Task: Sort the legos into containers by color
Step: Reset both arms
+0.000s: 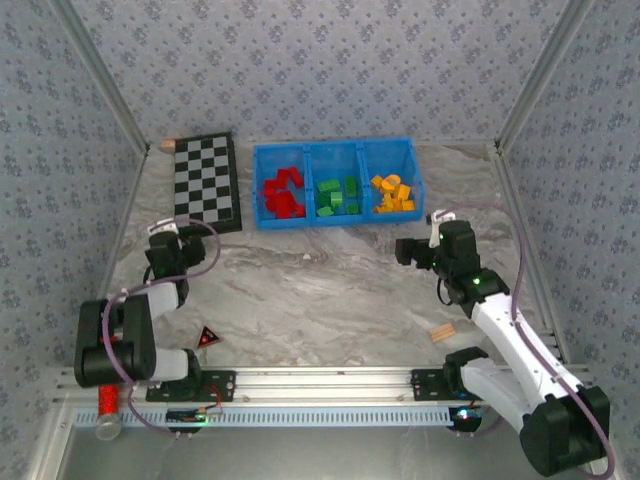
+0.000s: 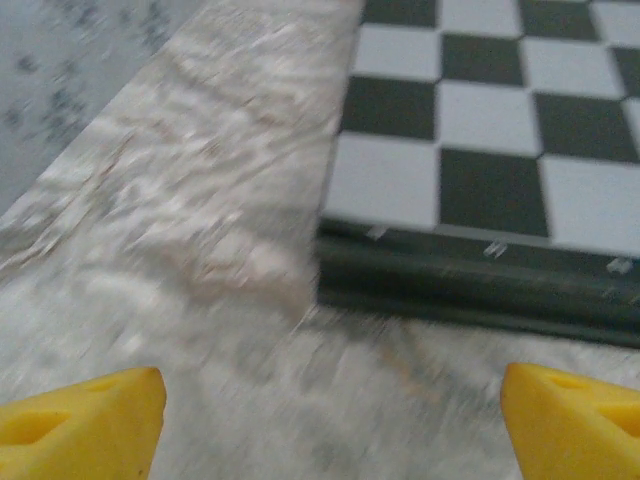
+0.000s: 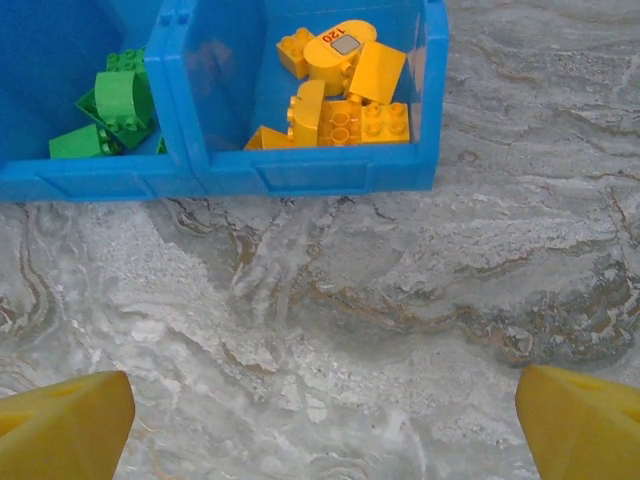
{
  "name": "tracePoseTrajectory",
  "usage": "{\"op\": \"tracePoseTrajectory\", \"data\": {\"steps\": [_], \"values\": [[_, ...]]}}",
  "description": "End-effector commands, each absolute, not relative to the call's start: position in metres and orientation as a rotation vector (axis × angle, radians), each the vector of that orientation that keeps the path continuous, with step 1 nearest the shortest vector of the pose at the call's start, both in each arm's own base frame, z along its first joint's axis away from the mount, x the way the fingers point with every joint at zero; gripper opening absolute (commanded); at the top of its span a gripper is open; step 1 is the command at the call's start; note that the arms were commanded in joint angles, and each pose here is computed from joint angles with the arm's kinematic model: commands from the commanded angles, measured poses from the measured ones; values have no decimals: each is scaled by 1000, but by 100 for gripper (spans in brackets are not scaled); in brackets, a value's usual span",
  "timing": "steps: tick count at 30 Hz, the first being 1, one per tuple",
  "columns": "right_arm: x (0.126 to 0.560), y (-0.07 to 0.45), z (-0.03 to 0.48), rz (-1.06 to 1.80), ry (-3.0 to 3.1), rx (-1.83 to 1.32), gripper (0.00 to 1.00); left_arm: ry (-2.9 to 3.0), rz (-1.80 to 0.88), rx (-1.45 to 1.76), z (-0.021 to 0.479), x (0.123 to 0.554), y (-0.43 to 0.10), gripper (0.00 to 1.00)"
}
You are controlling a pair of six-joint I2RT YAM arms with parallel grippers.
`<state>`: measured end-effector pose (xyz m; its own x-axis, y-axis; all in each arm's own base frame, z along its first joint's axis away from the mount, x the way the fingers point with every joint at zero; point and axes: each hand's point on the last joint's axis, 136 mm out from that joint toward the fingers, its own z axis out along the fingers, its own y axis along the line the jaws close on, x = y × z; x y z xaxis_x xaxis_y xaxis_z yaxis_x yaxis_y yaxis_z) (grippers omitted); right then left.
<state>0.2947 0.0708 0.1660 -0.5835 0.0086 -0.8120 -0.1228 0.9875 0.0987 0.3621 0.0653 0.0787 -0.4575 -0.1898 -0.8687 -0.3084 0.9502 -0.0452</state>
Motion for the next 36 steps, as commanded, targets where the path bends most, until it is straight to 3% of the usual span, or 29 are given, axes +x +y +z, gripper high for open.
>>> {"op": "tracePoseTrajectory", "data": {"steps": [1,6,16,26,29,36], "values": [[301,58,178,94,2073,-80,100,1954,15,-244,104,390,45,96],[299,22,162,-107,2068,7,100,1888,81,-21,93,394,5,100],[318,-23,136,-132,1877,154,100,1963,79,-103,88,397,19,100],[367,-1,118,-52,1841,-70,100,1960,81,-103,88,397,19,100],[383,11,91,-12,1888,-147,100,1960,80,-104,88,397,19,100],[391,-6,86,29,1961,-51,100,1959,76,-104,89,397,19,100]]}}
